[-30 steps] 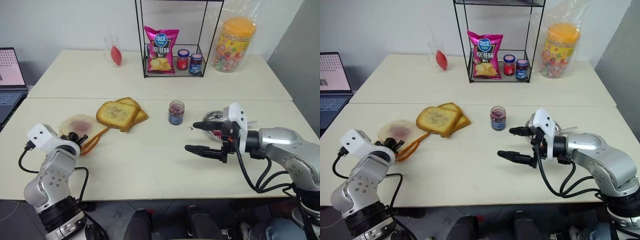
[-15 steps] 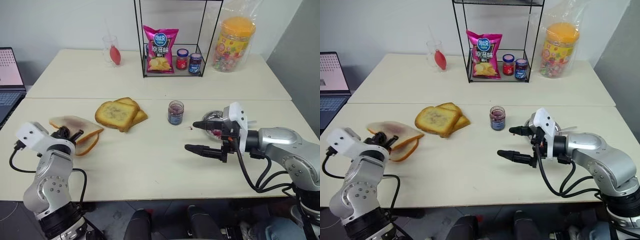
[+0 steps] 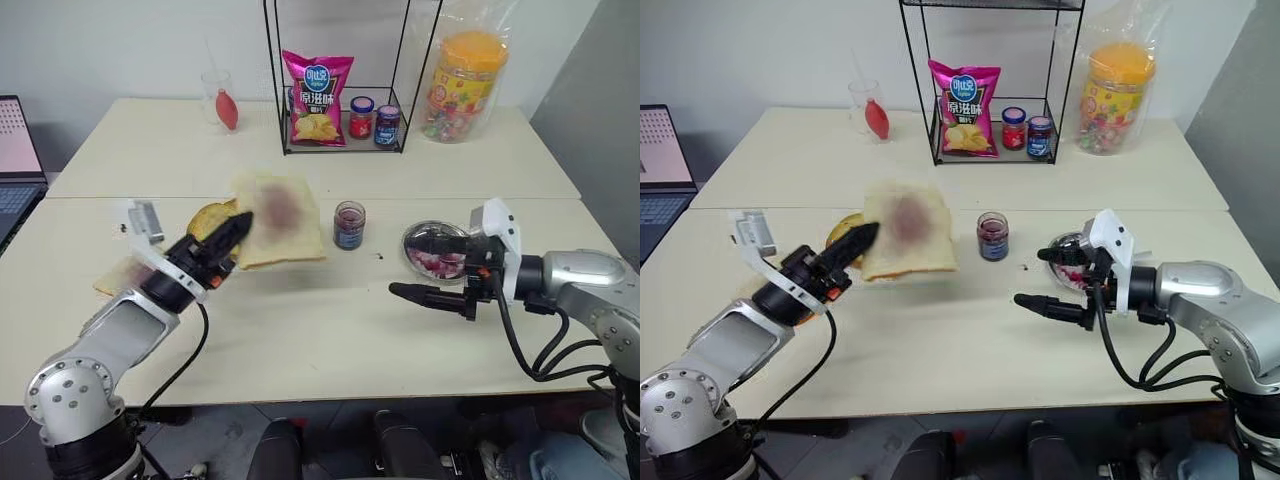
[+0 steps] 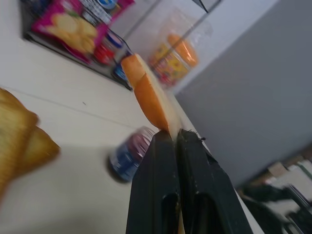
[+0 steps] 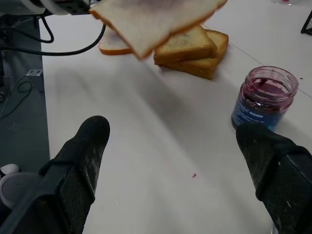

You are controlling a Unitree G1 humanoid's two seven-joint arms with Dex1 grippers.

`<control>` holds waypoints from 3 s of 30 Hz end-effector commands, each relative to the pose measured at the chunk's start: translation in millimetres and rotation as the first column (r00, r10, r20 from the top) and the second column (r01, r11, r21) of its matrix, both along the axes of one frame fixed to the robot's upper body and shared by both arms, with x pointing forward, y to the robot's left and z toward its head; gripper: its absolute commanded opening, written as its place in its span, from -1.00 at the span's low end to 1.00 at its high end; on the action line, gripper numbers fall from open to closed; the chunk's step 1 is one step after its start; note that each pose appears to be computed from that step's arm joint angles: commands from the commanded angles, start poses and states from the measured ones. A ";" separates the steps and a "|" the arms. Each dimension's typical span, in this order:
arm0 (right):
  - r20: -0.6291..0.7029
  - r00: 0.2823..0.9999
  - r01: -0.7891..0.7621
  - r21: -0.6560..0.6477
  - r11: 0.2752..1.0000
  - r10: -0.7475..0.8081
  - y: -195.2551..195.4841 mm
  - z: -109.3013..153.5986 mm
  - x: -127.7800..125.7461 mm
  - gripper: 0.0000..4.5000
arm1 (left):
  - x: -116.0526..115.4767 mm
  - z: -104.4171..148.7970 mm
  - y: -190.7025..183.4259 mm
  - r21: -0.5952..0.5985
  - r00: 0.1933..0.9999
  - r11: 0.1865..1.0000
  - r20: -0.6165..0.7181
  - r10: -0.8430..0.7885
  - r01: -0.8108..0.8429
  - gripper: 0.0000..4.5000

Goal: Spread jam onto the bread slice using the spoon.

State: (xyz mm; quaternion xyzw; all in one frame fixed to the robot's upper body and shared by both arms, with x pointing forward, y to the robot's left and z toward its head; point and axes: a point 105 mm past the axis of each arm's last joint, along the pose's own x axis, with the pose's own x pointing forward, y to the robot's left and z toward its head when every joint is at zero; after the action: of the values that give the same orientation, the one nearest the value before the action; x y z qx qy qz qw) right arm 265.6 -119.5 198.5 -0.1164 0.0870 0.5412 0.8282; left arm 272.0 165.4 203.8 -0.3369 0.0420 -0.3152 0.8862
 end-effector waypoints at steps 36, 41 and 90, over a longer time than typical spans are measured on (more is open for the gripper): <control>-0.064 0.998 -0.005 -0.075 0.997 0.000 -15.5 -17.8 -35.0 1.00 | 4.5 -128.5 -38.1 0.414 0.986 0.897 -0.125 -0.113 0.155 -0.28; -0.027 0.999 0.019 -0.071 0.997 -0.021 -16.9 -14.1 -31.8 1.00 | 3.8 -118.6 -5.0 0.543 1.000 0.839 -0.025 -0.008 0.021 0.19; -0.571 0.434 0.869 0.469 0.157 -0.697 -152.2 -84.5 104.3 1.00 | -14.9 -24.5 -134.6 0.847 0.534 0.467 0.280 -0.797 0.253 0.98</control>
State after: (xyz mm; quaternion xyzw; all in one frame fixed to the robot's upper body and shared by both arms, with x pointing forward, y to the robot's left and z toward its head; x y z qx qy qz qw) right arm 366.3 -269.0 101.7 0.3403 0.0323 0.0155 0.9396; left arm 260.1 33.9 172.5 0.2067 -0.0202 -0.6440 0.7363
